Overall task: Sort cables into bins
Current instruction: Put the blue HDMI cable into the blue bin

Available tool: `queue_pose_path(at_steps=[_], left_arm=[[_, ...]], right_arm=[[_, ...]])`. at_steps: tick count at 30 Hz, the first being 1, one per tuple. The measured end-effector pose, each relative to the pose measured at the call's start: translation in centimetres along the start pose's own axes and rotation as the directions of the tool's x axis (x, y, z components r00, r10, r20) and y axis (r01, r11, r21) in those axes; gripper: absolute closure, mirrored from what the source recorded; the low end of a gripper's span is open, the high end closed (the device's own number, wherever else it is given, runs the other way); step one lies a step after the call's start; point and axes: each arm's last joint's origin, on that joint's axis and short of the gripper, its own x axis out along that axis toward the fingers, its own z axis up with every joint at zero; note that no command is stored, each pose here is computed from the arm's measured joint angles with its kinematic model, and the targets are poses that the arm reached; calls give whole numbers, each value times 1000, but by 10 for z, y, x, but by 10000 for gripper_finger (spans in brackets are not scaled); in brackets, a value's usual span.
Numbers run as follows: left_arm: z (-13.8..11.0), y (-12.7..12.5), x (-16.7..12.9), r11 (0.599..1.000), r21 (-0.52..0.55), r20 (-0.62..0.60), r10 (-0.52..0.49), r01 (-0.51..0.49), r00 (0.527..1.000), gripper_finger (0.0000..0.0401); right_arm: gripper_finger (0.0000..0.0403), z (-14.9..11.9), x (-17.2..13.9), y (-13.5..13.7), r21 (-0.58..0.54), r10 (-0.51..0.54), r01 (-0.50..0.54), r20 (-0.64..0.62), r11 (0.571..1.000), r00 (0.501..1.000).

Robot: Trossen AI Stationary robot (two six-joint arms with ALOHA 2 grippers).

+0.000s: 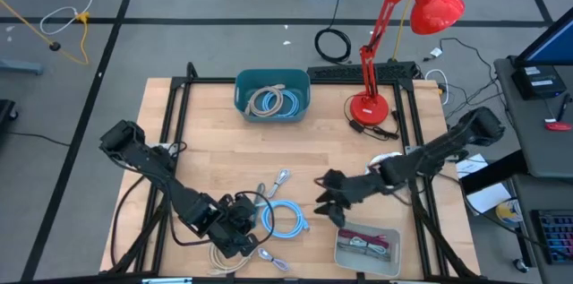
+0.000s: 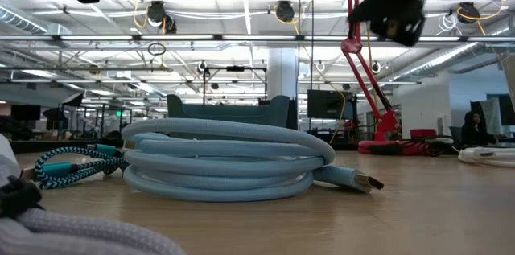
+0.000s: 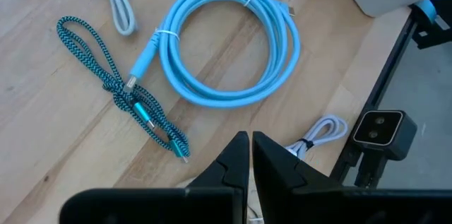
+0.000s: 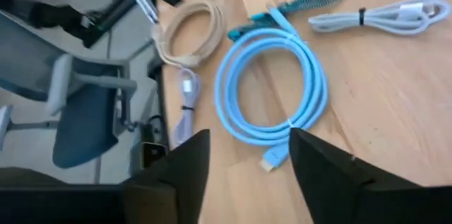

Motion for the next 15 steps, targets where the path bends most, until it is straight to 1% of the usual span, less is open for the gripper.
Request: queue_pose_path(at_steps=[3, 5, 10, 15], left_arm=[[0, 0, 0, 1000, -1, 0, 0, 0, 1000, 380], [0, 0, 0, 1000, 2, -3, -1, 1, 1000, 380], [-1, 0, 0, 1000, 1, -18, -7, 7, 1000, 380], [-5, -2, -2, 1000, 6, -26, -12, 12, 1000, 380]], right_arm=[[186, 13, 17, -12, 6, -45, 46, -31, 999, 998], [179, 21, 28, -17, -6, -65, 64, -43, 998, 997], [177, 41, 55, -23, -40, -100, 98, -70, 994, 992], [177, 45, 82, -27, -115, -188, 168, -193, 979, 963]])
